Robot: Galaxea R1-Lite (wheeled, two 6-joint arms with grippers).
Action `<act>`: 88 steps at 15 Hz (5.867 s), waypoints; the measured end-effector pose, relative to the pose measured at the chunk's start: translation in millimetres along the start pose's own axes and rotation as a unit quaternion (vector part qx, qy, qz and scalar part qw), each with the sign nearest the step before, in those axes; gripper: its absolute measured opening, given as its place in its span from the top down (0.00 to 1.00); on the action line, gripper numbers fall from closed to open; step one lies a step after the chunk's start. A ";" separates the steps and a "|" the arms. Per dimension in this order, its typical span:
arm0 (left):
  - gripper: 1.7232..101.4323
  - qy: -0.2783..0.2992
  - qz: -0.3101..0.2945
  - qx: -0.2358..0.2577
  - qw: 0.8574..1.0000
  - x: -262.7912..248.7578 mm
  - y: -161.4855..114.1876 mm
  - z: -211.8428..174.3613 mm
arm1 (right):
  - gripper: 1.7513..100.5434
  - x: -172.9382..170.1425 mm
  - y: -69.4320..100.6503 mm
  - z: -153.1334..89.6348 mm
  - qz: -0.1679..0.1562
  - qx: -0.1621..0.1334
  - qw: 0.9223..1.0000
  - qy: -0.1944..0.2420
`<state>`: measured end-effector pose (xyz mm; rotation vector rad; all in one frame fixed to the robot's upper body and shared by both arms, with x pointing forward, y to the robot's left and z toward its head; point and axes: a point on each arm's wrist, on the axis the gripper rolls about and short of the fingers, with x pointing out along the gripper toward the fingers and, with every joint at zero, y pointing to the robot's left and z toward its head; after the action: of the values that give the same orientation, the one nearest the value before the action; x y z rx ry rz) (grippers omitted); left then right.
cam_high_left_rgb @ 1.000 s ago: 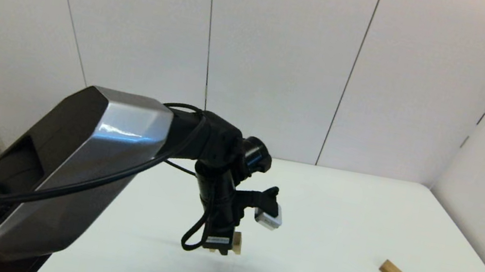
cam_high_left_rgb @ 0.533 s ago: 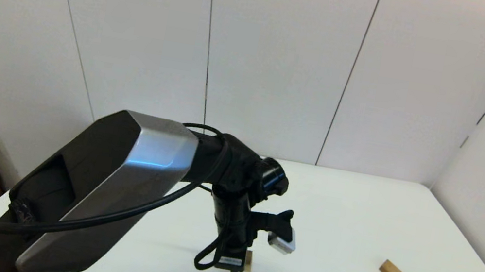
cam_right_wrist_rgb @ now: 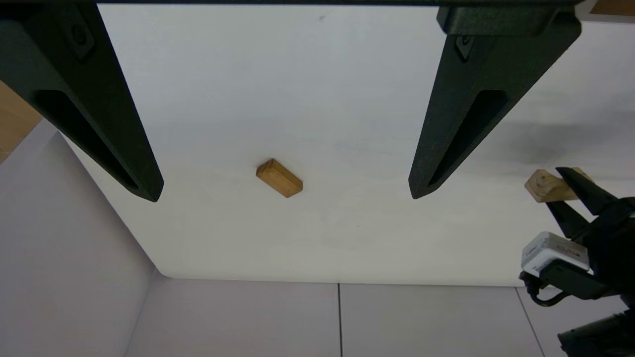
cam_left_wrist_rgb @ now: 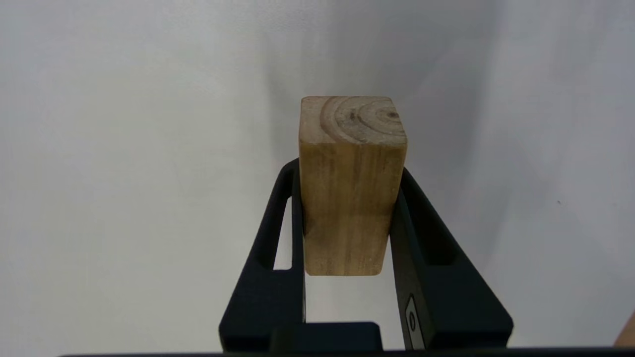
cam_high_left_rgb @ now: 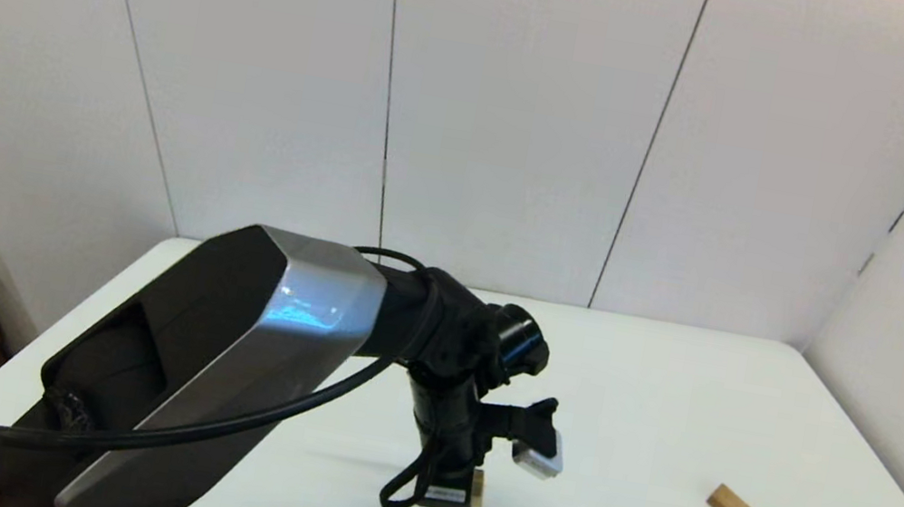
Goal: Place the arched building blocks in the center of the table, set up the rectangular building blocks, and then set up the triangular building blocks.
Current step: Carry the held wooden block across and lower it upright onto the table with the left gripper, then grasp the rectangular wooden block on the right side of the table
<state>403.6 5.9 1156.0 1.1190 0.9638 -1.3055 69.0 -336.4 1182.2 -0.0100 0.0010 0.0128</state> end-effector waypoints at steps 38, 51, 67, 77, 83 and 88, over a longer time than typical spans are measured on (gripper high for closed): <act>0.73 0.028 0.024 0.002 0.999 17.6 2.5 0.7 | 0.03 0.0 0.0 0.0 0.000 0.000 1.000 0.000; 0.30 0.028 0.028 -0.006 0.999 14.7 2.3 1.2 | 0.03 0.0 0.0 0.0 0.000 0.000 1.000 0.000; 0.07 -0.055 0.220 -0.243 0.943 -208.4 23.3 -118.5 | 0.03 0.0 0.0 0.1 0.000 0.000 1.000 -0.001; 0.05 -0.129 0.384 -0.408 0.818 -332.9 -183.5 -230.0 | 0.03 0.0 0.0 0.0 0.000 0.000 1.000 0.000; 0.04 -0.186 0.498 -0.422 0.735 -282.9 -339.0 -252.6 | 0.03 0.0 0.0 0.0 0.000 0.000 1.000 0.000; 0.04 -0.233 0.534 -0.438 0.685 -223.4 -386.6 -262.8 | 0.03 0.0 0.0 0.0 0.000 0.000 1.000 0.000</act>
<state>24.6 333.9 1287.4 0.3460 0.2822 -0.0309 69.0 -336.4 1182.3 -0.0104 0.0006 0.0132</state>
